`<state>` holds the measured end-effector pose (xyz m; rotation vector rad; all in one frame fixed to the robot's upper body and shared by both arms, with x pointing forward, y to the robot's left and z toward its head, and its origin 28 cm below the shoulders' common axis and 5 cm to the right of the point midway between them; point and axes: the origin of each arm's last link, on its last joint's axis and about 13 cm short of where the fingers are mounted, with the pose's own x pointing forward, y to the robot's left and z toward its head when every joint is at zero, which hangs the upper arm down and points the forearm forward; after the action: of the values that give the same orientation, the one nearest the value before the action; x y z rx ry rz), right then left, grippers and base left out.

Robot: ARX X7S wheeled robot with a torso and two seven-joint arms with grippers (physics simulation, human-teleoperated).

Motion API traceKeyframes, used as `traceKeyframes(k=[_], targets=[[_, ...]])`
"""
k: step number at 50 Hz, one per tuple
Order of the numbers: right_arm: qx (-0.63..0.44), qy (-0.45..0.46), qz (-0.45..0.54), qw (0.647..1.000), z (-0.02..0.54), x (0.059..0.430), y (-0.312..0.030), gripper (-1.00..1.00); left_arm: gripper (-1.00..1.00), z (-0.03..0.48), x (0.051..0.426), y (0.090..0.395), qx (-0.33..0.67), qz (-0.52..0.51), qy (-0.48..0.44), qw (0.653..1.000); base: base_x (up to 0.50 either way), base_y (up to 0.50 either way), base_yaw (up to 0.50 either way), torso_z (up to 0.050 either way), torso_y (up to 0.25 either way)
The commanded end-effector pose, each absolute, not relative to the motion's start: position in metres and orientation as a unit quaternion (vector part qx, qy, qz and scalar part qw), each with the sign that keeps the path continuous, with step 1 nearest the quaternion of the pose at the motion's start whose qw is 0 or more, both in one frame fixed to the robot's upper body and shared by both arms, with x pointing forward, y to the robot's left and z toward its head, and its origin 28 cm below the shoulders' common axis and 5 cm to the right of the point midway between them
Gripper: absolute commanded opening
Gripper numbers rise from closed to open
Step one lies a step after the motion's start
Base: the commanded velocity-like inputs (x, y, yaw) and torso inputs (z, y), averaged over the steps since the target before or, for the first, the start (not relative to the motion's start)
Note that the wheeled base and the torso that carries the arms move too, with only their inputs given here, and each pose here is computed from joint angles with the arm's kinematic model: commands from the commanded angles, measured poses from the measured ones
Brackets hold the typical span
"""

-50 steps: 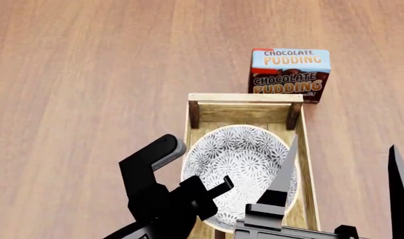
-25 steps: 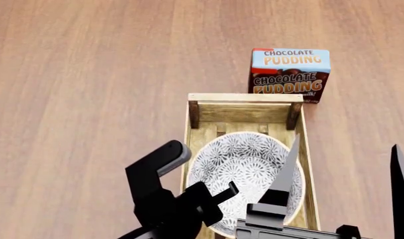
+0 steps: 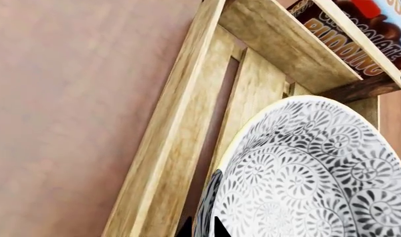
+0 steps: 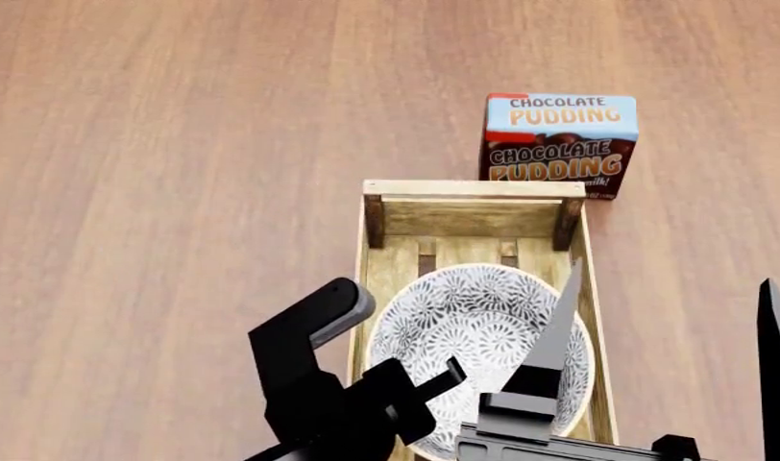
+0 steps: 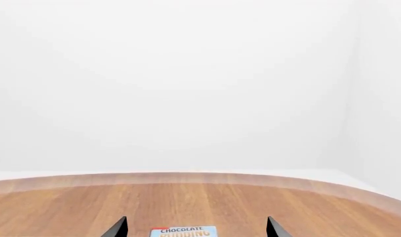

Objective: Pick up the bowl on the left and put it in the tray.

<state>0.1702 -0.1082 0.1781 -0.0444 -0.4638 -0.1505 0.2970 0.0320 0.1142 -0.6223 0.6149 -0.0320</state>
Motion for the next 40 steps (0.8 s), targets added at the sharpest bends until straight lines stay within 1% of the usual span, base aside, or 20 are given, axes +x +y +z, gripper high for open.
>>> traceKeyframes(k=[1,16,17,40], targets=[[-0.021,-0.230,-0.074,0.970,0.1784,0.1699,-0.1083,1.00,-1.00,0.1137,0.2971,0.0310,-0.306,-0.019,0.295,0.905,0.00,0.00,0.00,0.000,0.000],[-0.021,-0.230,-0.074,0.970,0.1789,0.1700,-0.1082,1.00,-1.00,0.1117,0.2976,0.0301,-0.309,-0.025,0.299,0.902,0.00,0.00,0.00,0.000,0.000],[-0.021,-0.230,-0.074,0.970,0.1789,0.1701,-0.1082,1.00,1.00,0.1120,0.2972,0.0299,-0.311,-0.028,0.300,0.902,0.00,0.00,0.00,0.000,0.000],[-0.020,-0.235,-0.074,0.969,0.1811,0.1684,-0.1085,1.00,1.00,0.1131,0.2949,0.0289,-0.311,-0.031,0.301,0.901,0.00,0.00,0.00,0.000,0.000]])
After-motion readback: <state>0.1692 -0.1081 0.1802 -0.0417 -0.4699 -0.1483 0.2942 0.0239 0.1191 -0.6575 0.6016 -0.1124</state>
